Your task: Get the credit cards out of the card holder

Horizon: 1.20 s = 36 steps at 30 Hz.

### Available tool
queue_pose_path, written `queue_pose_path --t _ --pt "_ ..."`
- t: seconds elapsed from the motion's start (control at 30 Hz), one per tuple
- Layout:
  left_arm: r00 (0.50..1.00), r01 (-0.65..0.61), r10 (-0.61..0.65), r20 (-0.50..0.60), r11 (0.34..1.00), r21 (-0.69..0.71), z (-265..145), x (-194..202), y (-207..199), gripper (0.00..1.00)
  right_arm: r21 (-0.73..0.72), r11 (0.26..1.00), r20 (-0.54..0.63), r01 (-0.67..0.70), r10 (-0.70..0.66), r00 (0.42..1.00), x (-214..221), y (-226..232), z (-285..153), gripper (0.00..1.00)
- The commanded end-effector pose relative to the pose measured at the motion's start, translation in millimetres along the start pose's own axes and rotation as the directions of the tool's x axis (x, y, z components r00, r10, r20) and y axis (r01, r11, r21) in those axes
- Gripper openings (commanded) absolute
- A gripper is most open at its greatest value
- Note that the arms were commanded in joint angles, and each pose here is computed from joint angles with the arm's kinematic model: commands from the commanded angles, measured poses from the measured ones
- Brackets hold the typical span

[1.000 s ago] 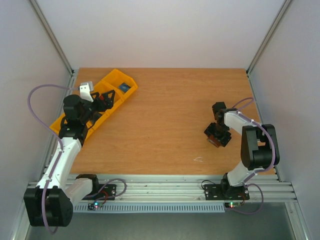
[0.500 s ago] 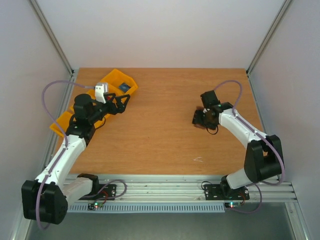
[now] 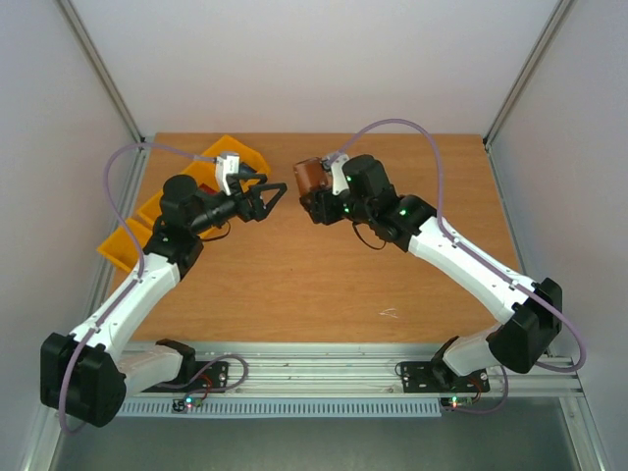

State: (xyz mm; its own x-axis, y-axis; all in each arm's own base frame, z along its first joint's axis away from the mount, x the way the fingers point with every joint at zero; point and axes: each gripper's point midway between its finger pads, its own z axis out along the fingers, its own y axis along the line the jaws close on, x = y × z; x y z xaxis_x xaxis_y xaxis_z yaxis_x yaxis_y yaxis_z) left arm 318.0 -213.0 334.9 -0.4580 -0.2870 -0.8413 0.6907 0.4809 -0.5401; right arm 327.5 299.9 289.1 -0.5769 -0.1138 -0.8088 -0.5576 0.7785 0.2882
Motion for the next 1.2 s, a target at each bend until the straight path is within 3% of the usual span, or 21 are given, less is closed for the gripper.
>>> queue_pose_path --t 0.0,0.1,0.17,0.23,0.33,0.53,0.7,0.77,0.9,0.93,1.17 --pt "0.998 -0.059 0.057 0.021 0.992 0.108 7 -9 -30 0.99 -0.047 0.992 0.11 0.12 -0.114 0.987 -35 32 -4 0.65" --pt "0.998 -0.058 0.056 0.037 0.997 0.057 10 -10 -21 0.98 -0.065 0.981 0.112 0.18 -0.172 0.979 -36 47 -5 0.65" --pt "0.996 -0.043 0.044 0.071 0.999 -0.013 9 -16 -9 0.88 -0.091 0.973 0.112 0.212 -0.201 0.973 -34 56 -7 0.65" --pt "0.994 -0.052 0.056 0.094 0.998 -0.046 9 -20 -4 0.72 -0.121 0.968 0.099 0.218 -0.207 0.973 -30 61 -8 0.65" --pt "0.994 -0.053 0.056 0.091 0.998 -0.029 9 -20 -6 0.62 -0.125 0.966 0.086 0.225 -0.215 0.973 -25 62 -10 0.65" --pt "0.996 -0.051 0.048 0.07 0.998 0.039 11 -16 -19 0.69 -0.122 0.96 0.092 0.254 -0.243 0.966 -25 67 -11 0.64" --pt "0.996 -0.028 0.023 0.09 0.998 0.049 12 -25 -22 0.68 -0.125 0.951 0.094 0.282 -0.271 0.958 -23 72 -10 0.63" --pt "0.996 -0.027 0.022 0.082 0.998 0.059 13 -24 -23 0.56 -0.127 0.948 0.095 0.291 -0.28 0.955 -23 74 -11 0.63" --pt "0.997 -0.025 0.022 0.068 0.998 0.055 12 -19 -22 0.07 -0.127 0.947 0.103 0.294 -0.282 0.954 -25 74 -14 0.65" --pt "0.998 -0.026 0.023 0.067 0.998 0.056 11 -18 -22 0.01 -0.128 0.946 0.103 0.296 -0.284 0.953 -25 74 -15 0.67" --pt "0.997 -0.03 0.035 0.07 0.997 -0.069 5 -11 -1 0.0 -0.096 0.943 0.04 0.318 -0.315 0.948 -14 53 -43 0.9"
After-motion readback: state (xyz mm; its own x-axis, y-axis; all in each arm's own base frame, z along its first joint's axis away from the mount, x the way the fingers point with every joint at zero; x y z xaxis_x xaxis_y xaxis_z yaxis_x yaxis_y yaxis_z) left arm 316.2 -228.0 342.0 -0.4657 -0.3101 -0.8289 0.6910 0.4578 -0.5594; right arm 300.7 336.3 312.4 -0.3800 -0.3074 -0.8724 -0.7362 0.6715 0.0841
